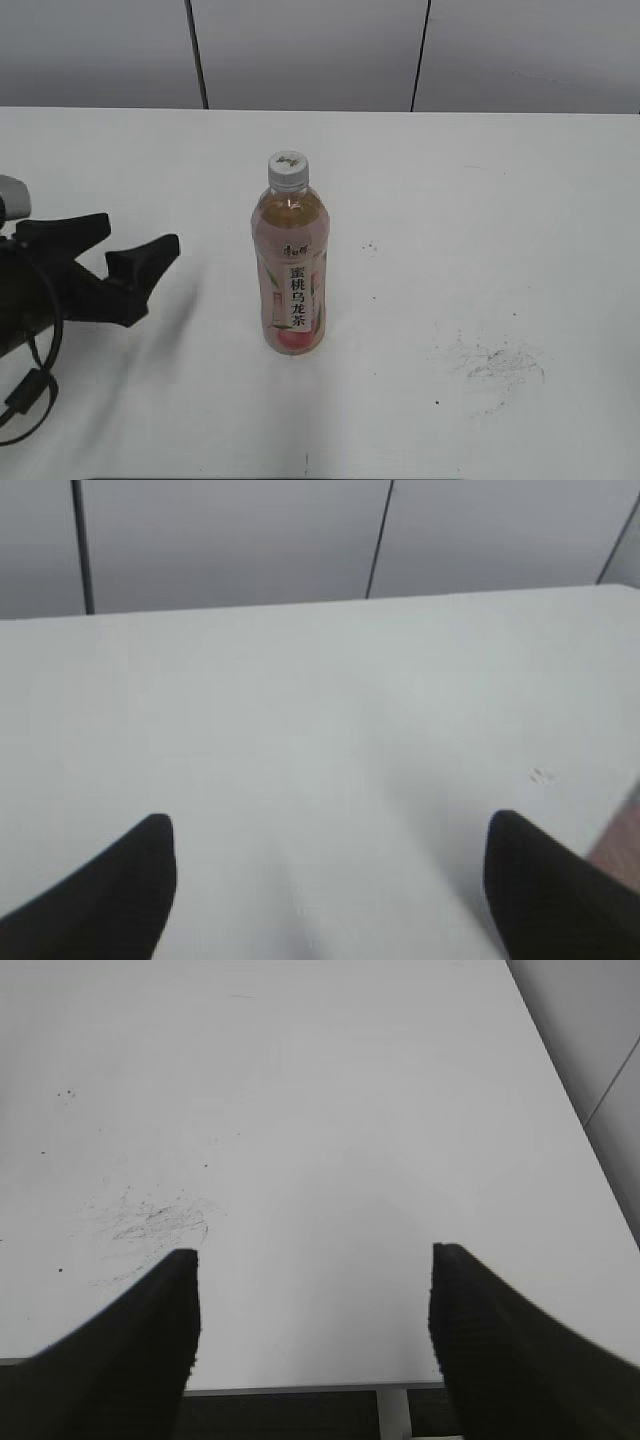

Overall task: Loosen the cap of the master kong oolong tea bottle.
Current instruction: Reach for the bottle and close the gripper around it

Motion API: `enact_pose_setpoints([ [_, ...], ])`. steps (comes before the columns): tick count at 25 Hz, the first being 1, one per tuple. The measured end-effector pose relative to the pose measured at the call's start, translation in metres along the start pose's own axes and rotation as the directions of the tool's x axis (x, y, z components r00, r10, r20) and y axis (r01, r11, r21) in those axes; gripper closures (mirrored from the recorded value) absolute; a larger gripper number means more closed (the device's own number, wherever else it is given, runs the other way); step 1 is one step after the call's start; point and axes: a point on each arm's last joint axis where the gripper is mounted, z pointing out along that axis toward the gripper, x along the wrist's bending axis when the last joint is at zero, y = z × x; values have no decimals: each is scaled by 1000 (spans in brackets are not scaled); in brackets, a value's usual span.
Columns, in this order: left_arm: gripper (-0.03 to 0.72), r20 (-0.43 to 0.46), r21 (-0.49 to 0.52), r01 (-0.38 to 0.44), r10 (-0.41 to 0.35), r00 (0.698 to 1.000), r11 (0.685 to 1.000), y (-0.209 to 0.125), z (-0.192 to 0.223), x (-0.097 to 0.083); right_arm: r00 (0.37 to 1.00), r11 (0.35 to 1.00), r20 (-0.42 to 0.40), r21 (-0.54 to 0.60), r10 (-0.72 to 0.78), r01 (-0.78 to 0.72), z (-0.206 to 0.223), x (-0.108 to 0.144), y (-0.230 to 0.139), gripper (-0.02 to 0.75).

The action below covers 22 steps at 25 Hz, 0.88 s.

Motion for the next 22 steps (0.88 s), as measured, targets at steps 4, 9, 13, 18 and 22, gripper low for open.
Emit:
enact_pose_setpoints([
  [4,123,160,14,-64,61,985,998,-1,1,-14,1000,1000,0,0,0,0,0,0,0,202],
  [9,90,302,-15,-107,106,947,994,6,6,-26,1000,1000,0,0,0,0,0,0,0,202],
  [13,85,413,-33,-88,94,906,996,16,15,-34,1000,1000,0,0,0,0,0,0,0,202],
  [18,84,472,-66,-86,107,875,994,28,25,-38,1000,1000,0,0,0,0,0,0,0,202],
  [22,83,521,-94,-91,127,844,991,36,38,-46,1000,1000,0,0,0,0,0,0,0,202],
])
